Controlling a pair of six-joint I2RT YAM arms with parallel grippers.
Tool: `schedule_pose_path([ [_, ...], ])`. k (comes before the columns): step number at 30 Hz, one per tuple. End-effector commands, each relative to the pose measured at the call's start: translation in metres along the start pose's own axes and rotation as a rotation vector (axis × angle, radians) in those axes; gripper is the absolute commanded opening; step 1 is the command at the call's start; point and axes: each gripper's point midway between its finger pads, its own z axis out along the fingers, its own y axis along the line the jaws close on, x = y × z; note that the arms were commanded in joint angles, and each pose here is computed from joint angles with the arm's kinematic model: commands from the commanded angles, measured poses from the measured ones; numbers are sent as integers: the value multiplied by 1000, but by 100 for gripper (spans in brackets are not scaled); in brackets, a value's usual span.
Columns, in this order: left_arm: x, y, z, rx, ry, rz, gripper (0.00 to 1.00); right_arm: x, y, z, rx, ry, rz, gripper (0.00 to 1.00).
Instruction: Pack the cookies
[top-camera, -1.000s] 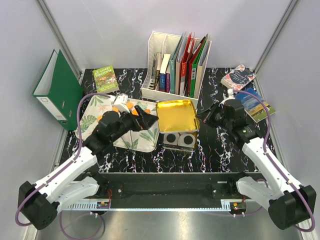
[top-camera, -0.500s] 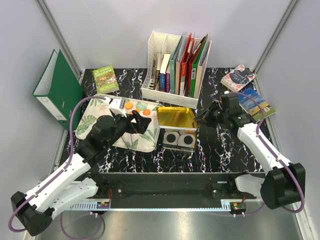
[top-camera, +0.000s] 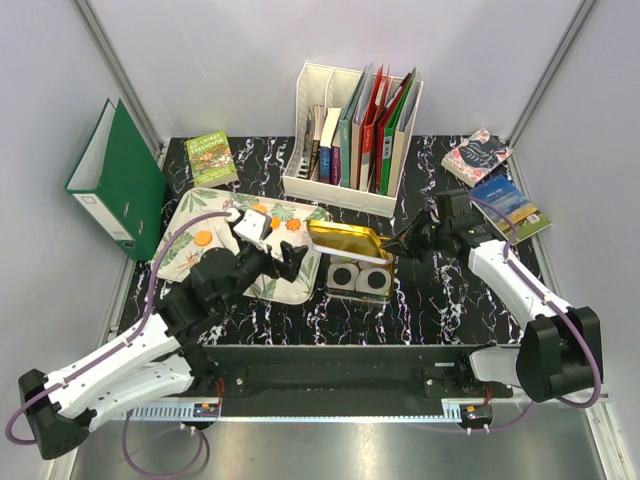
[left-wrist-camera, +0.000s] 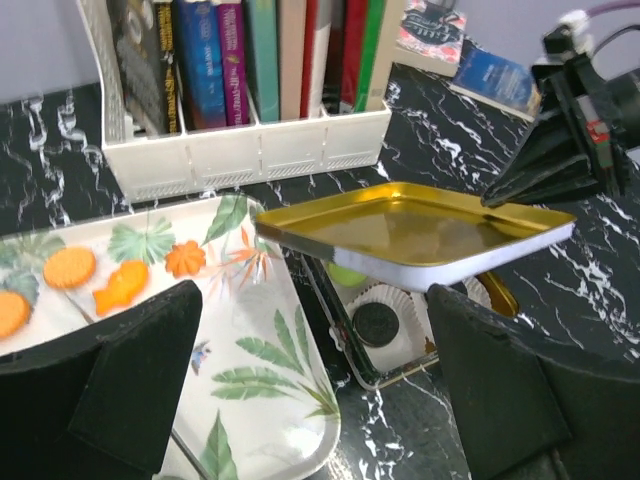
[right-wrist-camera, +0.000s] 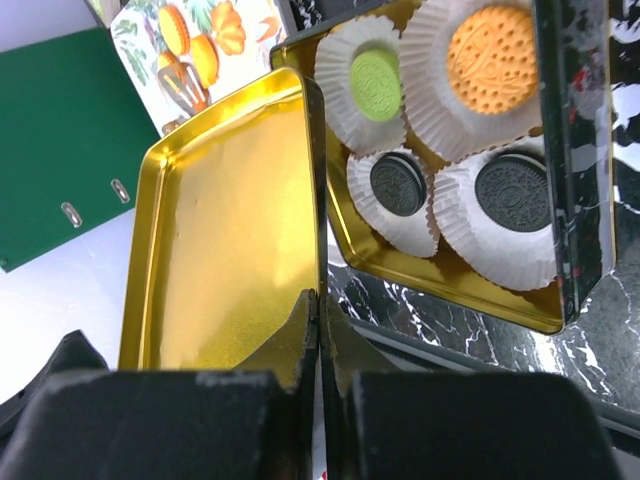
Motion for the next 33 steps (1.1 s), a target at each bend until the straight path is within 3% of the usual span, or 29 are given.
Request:
schedule_pose_path([
  [1, -33, -6, -5, 36, -158, 163, 99, 3, 24, -11, -88, 31, -37, 0],
  [13, -21, -25, -26, 221, -275, 420, 99, 12, 54, -37, -190, 149, -38, 0],
  [20, -4, -34, -11, 262, -239, 614, 99, 14, 57, -44, -194, 159, -141, 0],
  [26, -1, -24, 6, 176, -218, 774, 99, 0, 32, -41, -50, 93, -259, 0],
  [33, -8, -21, 8, 148, -248, 853, 99, 7, 24, -33, -42, 176, -305, 0],
])
